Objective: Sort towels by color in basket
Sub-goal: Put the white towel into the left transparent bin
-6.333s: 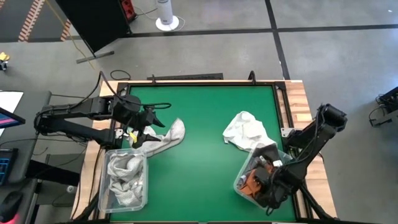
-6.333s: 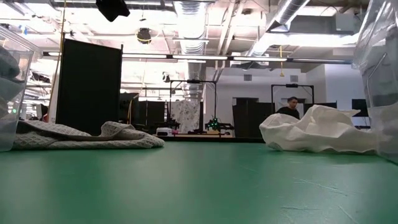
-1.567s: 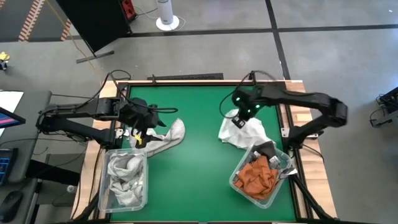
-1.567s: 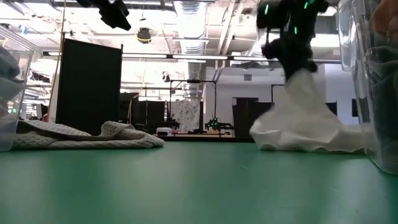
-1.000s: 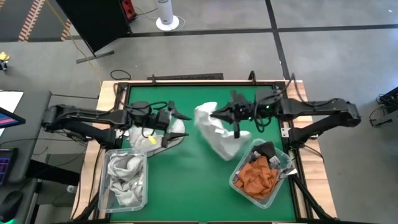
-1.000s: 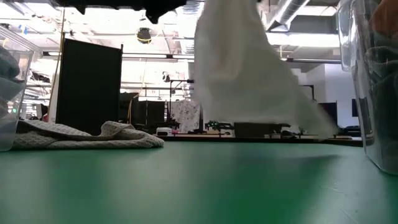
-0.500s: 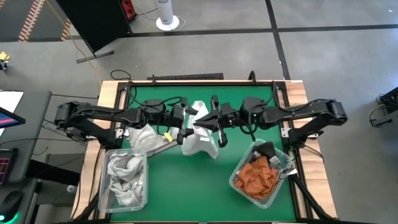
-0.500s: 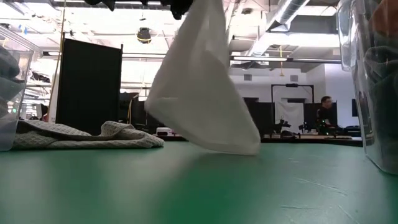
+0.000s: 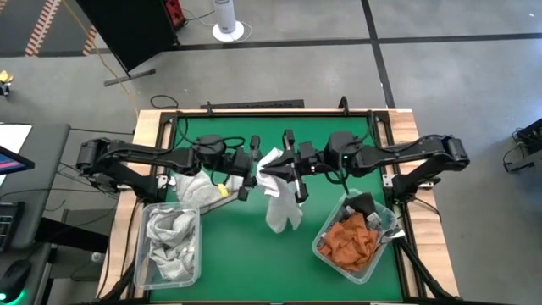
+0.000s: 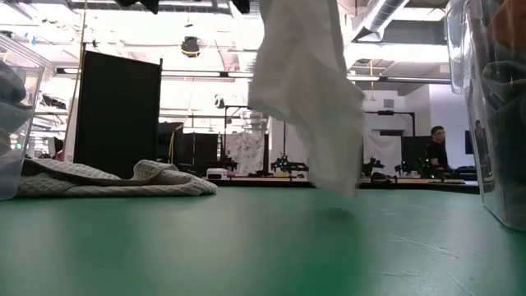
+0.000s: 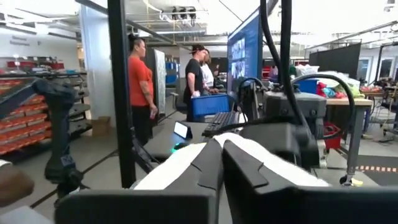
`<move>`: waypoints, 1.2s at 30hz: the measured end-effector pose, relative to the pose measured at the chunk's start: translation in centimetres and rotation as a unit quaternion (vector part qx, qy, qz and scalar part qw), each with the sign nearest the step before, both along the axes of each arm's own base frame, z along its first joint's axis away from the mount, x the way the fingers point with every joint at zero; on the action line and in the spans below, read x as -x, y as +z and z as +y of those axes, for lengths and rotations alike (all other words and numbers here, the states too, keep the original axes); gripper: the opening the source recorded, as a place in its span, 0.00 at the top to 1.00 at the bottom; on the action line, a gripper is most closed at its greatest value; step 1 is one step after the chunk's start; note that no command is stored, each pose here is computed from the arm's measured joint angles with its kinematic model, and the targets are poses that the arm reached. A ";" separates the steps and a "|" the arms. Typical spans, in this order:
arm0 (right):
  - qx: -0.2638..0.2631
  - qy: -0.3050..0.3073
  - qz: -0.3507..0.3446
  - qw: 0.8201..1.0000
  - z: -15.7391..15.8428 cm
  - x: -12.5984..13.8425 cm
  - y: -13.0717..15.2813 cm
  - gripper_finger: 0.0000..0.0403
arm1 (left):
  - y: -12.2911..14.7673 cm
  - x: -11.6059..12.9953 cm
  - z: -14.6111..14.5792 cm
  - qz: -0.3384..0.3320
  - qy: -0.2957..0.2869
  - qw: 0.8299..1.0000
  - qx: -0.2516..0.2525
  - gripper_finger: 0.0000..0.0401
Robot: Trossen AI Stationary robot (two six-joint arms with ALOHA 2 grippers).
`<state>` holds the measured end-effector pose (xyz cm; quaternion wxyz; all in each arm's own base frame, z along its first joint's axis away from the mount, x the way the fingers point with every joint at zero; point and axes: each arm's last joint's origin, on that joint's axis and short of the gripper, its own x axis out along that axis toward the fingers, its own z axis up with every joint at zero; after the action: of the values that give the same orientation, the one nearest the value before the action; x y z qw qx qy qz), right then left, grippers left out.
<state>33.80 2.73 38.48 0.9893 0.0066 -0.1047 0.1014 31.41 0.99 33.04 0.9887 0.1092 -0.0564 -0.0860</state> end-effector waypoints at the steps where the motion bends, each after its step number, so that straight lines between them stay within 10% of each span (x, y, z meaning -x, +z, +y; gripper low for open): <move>1: 0.002 0.001 0.001 1.000 0.1 0.3 0.3 0.89 | 0.3 0.2 0.0 -0.005 -0.003 1.000 -0.001 0.69; 5: 0.006 0.001 0.044 0.999 0.0 1.6 0.6 0.82 | 1.3 1.3 -0.1 -0.010 -0.018 1.000 -0.002 0.96; 16: -0.012 -0.032 0.204 0.978 1.5 4.7 -0.5 0.49 | 6.3 8.6 -1.1 -0.017 -0.137 0.990 -0.001 0.99; 23: -0.043 -0.128 0.306 0.942 1.5 4.7 -3.0 0.44 | 11.6 14.0 -1.9 0.105 -0.246 0.958 0.104 1.00; 36: -0.035 -0.152 0.339 0.928 1.0 3.1 -5.2 0.49 | 15.2 21.4 -2.4 0.380 -0.190 0.852 0.306 0.99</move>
<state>30.73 3.76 33.27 0.9684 0.0596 0.2340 -0.0627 10.01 -1.45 48.29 0.8808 -0.2533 0.2801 -0.2857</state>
